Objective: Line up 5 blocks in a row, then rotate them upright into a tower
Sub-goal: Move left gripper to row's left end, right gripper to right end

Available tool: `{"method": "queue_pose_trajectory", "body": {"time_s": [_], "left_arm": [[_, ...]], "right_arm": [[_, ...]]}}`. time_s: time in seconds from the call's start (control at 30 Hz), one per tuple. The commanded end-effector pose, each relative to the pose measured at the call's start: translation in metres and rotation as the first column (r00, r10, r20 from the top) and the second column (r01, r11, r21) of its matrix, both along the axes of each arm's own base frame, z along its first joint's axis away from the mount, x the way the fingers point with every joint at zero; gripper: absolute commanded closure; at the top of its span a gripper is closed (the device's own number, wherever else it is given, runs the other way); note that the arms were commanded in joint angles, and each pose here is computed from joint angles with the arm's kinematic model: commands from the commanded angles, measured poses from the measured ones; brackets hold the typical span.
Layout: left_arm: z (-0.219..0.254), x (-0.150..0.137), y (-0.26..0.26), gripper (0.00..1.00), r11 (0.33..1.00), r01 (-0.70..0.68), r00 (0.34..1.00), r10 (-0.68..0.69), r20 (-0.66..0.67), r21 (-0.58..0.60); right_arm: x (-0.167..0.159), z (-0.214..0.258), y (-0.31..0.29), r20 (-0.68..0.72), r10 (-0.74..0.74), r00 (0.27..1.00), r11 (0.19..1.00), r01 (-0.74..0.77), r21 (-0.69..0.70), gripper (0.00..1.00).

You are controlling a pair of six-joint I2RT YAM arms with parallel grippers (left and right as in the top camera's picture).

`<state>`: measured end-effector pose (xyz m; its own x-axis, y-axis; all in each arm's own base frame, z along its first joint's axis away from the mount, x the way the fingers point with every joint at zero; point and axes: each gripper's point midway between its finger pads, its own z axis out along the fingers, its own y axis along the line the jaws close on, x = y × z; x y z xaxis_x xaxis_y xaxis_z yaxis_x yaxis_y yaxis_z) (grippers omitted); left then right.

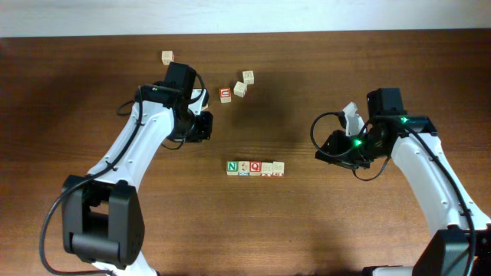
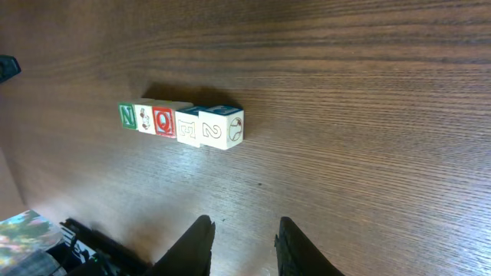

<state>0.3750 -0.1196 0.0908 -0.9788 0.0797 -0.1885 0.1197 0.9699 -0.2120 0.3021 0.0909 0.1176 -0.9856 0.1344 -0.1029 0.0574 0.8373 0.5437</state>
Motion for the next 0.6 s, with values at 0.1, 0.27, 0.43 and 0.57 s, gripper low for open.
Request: {"method": "queue_pose_trajectory", "body": {"time_s": [0.1,0.27,0.43,0.57], "left_arm": [[-0.0045,0.0000,-0.0026,1.00,1.000,0.022,1.000,-0.022,-0.002,-0.010],[-0.0040,0.0026,-0.0033,1.00,1.000,0.022,1.000,-0.022,0.009,-0.012],[-0.0035,0.0043,-0.0037,1.00,1.000,0.022,1.000,-0.022,0.016,-0.014],[-0.0033,0.0052,-0.0037,1.00,1.000,0.022,1.000,-0.022,0.020,-0.014]], "right_arm": [[-0.0015,-0.0055,-0.0032,-0.023,-0.015,1.000,1.000,0.015,-0.008,0.71],[-0.0014,-0.0055,-0.0032,-0.022,-0.015,1.000,1.000,0.015,-0.008,0.71],[-0.0020,-0.0056,-0.0032,-0.025,-0.015,1.000,1.000,0.015,-0.008,0.71],[-0.0023,-0.0057,-0.0032,-0.026,-0.015,1.000,1.000,0.015,-0.008,0.71]]}}
